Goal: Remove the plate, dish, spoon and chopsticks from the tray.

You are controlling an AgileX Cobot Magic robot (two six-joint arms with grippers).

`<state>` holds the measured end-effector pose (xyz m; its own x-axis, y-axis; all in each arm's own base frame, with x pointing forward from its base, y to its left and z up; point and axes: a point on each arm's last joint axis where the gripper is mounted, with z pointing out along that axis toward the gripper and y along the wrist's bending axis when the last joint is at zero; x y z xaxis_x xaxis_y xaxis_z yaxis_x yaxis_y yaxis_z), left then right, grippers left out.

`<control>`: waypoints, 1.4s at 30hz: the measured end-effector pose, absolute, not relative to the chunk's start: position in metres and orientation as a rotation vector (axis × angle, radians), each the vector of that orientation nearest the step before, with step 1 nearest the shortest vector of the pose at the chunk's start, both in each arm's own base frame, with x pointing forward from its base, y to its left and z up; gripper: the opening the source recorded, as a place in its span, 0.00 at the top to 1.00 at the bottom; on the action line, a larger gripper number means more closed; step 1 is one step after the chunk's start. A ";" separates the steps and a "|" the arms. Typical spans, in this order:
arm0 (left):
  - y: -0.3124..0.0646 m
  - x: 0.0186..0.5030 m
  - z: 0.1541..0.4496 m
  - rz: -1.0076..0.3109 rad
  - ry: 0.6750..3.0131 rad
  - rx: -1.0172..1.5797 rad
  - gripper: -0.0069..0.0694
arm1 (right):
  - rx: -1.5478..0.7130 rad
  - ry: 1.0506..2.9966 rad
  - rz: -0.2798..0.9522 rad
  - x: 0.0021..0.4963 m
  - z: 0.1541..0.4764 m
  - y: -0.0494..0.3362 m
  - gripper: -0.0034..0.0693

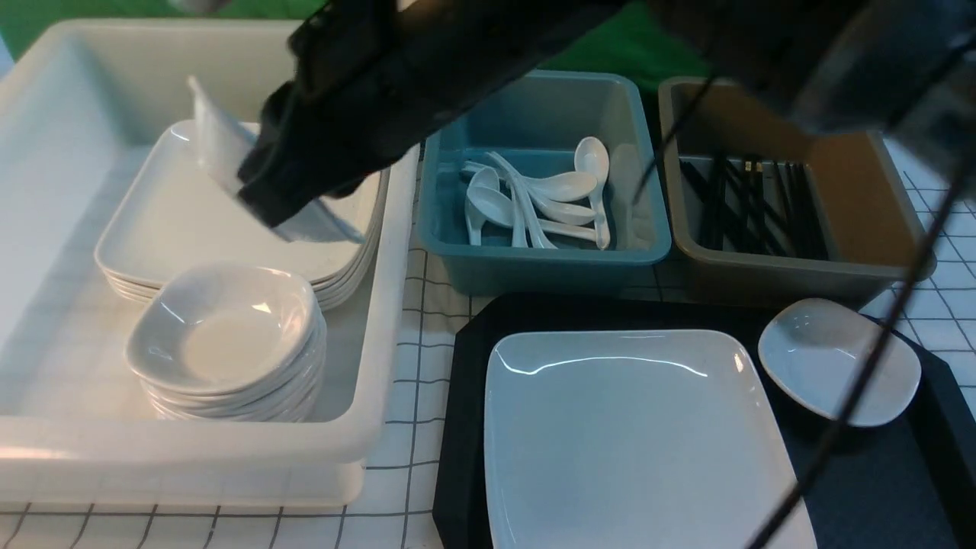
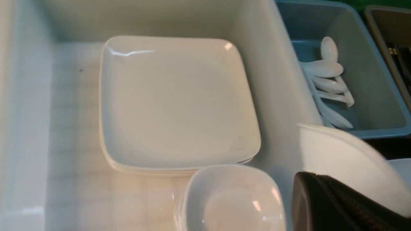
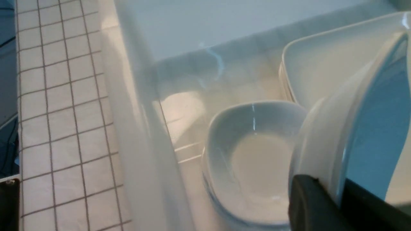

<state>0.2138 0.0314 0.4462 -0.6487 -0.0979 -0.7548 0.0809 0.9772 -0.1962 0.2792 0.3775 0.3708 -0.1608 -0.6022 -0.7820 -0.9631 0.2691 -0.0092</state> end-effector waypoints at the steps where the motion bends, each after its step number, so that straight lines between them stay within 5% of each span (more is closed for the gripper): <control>1: 0.032 0.212 0.441 -0.269 2.268 -0.021 0.91 | -1.443 1.859 0.652 0.283 0.354 0.393 0.89; 10: 0.030 0.203 0.430 -0.283 2.278 -0.047 0.91 | -1.526 1.863 0.585 0.290 0.295 0.437 0.87; 19: 0.028 0.203 0.430 -0.319 2.277 -0.048 0.91 | -1.550 1.947 0.591 0.285 0.290 0.435 0.28; 23: 0.027 0.204 0.430 -0.342 2.270 -0.050 0.91 | -1.540 2.013 0.609 0.279 0.302 0.429 0.21; 27: 0.018 0.206 0.433 -0.402 2.237 -0.021 0.91 | -1.478 2.069 0.601 0.267 0.348 0.408 0.19; 31: -0.007 0.210 0.437 -0.470 2.190 0.099 0.91 | -1.308 2.053 0.394 0.274 0.397 0.368 0.35; 35: -0.049 0.212 0.435 -0.541 2.181 0.311 0.91 | -1.164 2.085 0.223 0.290 0.424 0.309 0.80; 37: -0.076 0.215 0.428 -0.577 2.206 0.427 0.91 | -1.087 2.154 0.149 0.298 0.428 0.265 0.90; 42: -0.148 0.221 0.396 -0.621 2.280 0.727 0.91 | -0.953 2.369 -0.024 0.304 0.403 0.163 0.95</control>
<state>0.2208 -0.1475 0.3965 -0.6299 0.3283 -0.7039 0.6398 0.7332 -0.2305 0.3042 0.1626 0.4029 -0.5772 -0.6397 -0.5077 -0.6291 0.7446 -0.2230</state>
